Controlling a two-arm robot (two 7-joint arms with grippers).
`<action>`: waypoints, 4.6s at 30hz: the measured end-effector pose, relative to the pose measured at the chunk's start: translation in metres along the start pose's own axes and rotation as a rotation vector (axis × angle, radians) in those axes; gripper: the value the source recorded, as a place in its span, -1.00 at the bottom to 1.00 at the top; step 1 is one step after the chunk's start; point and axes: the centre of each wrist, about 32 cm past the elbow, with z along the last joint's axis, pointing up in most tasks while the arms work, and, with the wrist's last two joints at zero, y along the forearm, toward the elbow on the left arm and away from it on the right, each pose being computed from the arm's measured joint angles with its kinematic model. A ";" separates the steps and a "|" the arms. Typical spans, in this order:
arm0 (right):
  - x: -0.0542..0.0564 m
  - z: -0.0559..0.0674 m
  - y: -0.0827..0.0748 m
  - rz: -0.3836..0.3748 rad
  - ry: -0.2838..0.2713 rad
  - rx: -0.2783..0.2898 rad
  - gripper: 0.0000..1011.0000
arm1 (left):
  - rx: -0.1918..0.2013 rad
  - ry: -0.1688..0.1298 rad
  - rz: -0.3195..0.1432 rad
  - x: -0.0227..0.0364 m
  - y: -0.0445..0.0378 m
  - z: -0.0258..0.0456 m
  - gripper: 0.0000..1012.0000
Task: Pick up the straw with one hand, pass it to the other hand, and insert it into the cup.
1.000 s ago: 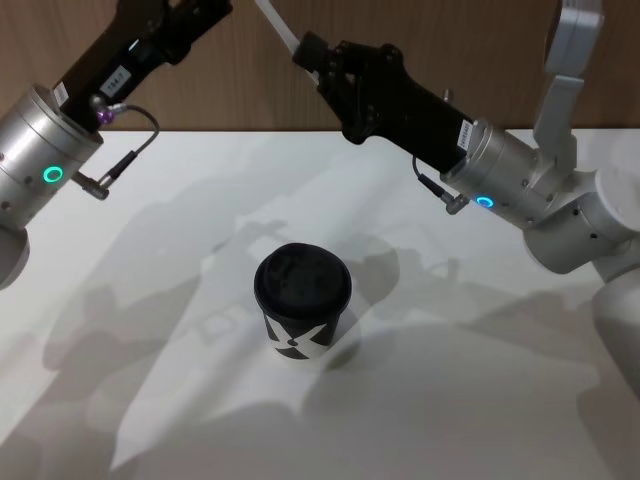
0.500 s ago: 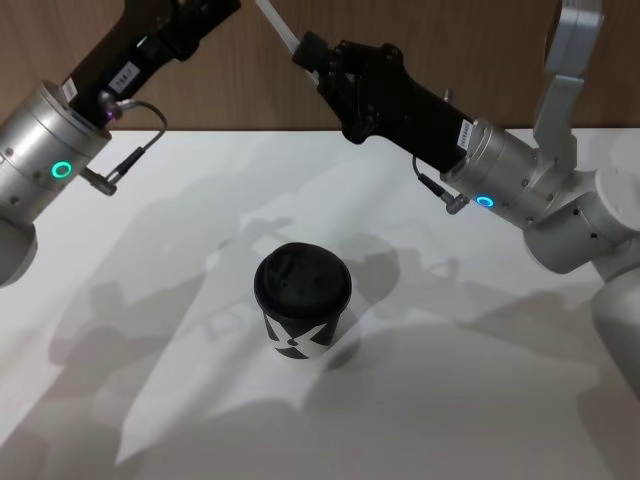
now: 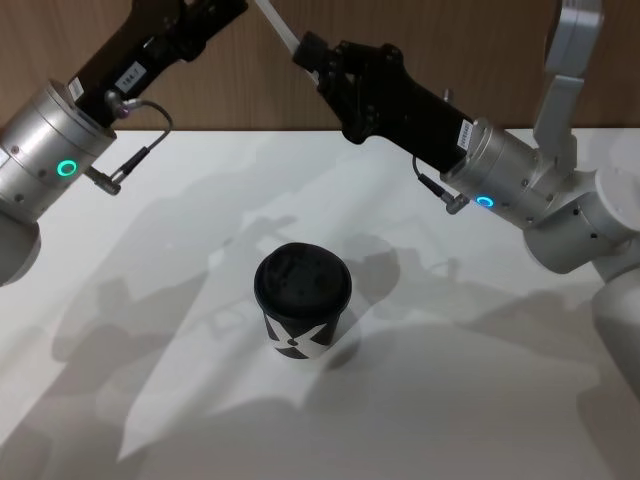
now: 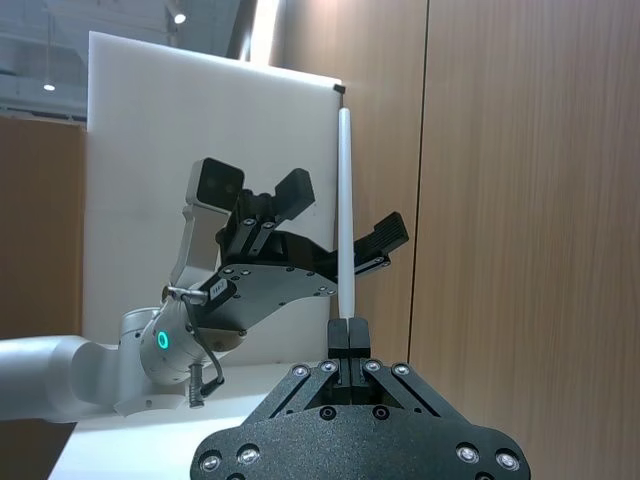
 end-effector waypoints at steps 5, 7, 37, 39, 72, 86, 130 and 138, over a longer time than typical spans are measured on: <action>0.000 0.000 0.000 0.000 0.000 0.000 -0.99 | 0.001 0.002 -0.002 0.0002 -0.0001 0.0000 0.98; 0.000 0.000 0.000 0.000 0.000 0.000 -0.99 | 0.001 0.003 -0.003 0.0002 0.0000 -0.0001 0.98; 0.000 0.000 0.000 0.000 0.000 0.000 -0.99 | -0.027 0.021 -0.020 0.0008 0.0033 0.0025 -0.49; 0.000 0.000 0.000 0.000 0.000 0.000 -0.99 | -0.028 0.022 -0.020 0.0009 0.0035 0.0027 -0.64; 0.000 0.000 0.000 0.000 0.000 0.000 -0.25 | -0.031 0.021 -0.026 0.0007 0.0028 0.0027 -0.96; 0.000 0.000 0.000 0.000 0.000 0.000 0.63 | 0.060 -0.080 0.010 0.0155 -0.0186 0.0011 -0.96; 0.000 0.000 0.000 -0.001 -0.003 0.000 0.98 | 0.253 -0.283 0.108 -0.0419 0.0403 0.0155 -0.96; 0.002 0.003 -0.004 -0.013 -0.025 -0.010 0.98 | 0.263 -0.275 0.115 -0.0453 0.0451 0.0182 -0.96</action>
